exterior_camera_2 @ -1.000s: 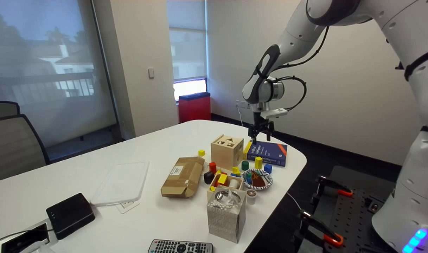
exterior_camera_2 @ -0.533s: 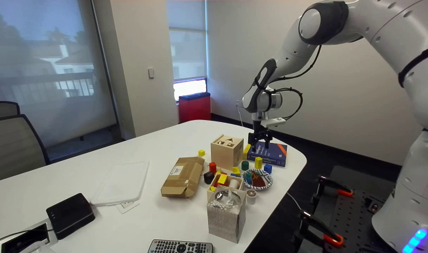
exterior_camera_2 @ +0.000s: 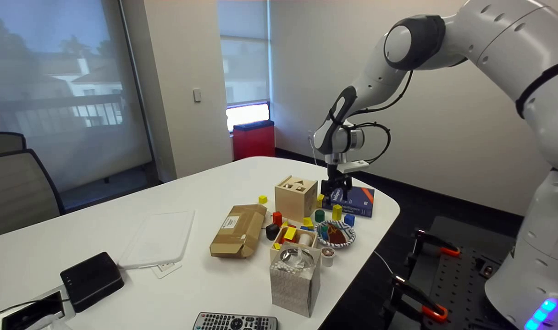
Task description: Put the yellow cube inside the cube-shaped object
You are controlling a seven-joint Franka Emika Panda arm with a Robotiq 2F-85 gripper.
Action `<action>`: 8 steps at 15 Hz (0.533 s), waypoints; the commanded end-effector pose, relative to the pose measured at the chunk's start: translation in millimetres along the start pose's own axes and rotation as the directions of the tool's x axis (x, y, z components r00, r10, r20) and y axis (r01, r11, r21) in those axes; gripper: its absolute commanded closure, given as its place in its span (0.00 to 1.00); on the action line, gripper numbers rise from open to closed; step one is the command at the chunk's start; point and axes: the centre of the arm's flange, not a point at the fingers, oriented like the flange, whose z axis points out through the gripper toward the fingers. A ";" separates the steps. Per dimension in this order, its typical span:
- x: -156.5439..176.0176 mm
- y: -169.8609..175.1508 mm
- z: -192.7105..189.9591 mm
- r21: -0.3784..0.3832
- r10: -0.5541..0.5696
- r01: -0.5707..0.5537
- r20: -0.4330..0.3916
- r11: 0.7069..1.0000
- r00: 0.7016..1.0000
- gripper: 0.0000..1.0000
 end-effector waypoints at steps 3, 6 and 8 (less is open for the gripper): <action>4.7 9.7 11.3 0.040 0.005 -0.005 0.006 0.999 1.000 0.00; 3.9 12.5 17.5 0.038 0.013 -0.013 0.011 0.999 1.000 0.00; 3.7 14.1 18.3 0.038 0.013 -0.014 0.011 0.999 1.000 0.00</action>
